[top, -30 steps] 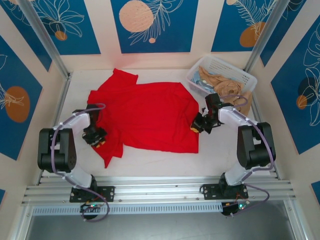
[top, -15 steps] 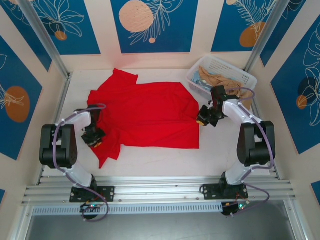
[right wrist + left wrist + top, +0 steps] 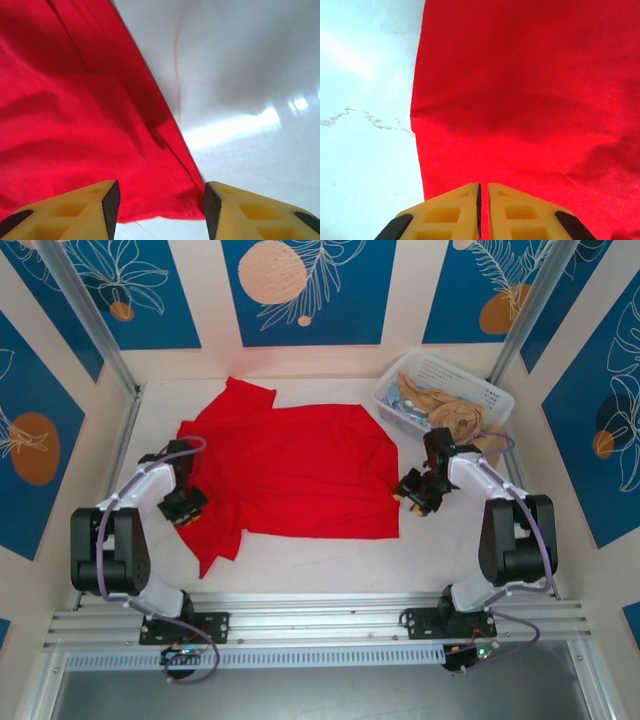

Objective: Fold and stack the t-shirts

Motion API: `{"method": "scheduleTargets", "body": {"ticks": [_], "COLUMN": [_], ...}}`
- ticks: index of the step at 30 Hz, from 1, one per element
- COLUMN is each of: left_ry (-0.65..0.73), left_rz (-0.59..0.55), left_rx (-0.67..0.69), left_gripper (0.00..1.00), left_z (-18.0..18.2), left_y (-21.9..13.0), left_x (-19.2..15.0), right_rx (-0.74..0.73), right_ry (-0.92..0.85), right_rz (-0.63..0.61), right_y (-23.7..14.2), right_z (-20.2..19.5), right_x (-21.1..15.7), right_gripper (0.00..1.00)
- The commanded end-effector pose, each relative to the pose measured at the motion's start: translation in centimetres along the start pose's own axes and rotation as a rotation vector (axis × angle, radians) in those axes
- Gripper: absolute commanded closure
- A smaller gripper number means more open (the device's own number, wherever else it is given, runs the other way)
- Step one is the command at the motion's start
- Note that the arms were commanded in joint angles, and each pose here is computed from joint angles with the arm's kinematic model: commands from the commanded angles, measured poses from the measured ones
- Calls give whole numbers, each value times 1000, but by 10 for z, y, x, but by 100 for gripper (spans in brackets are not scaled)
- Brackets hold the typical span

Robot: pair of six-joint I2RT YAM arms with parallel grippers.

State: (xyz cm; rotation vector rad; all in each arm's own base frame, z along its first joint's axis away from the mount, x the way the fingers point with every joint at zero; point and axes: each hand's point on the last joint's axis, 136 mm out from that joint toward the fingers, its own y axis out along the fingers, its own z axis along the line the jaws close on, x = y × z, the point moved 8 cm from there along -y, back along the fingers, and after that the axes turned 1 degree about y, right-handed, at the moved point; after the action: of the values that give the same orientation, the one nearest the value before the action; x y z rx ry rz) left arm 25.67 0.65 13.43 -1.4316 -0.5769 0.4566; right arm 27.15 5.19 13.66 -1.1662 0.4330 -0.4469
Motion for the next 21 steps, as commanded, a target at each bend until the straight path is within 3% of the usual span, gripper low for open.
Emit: {"method": "scheduleTargets", "body": {"ticks": [1,13,21], "left_ry": [25,36,34], "left_rz": [28,70,68], "left_rx": [-38,-60,-66], "left_gripper": [86,86,87], "left_z": [1,1,1], "left_y": [-11,-3,-4], "left_x": [-4,-12,-12], "right_rx": [96,117,48], "right_ry": [11,-2,-8], "right_rz": [45,137,157], "right_y": [10,34,35], "right_z": [-5,-12,-20], "right_x": [-13,-25,-36], "right_gripper": [53,68,67]}}
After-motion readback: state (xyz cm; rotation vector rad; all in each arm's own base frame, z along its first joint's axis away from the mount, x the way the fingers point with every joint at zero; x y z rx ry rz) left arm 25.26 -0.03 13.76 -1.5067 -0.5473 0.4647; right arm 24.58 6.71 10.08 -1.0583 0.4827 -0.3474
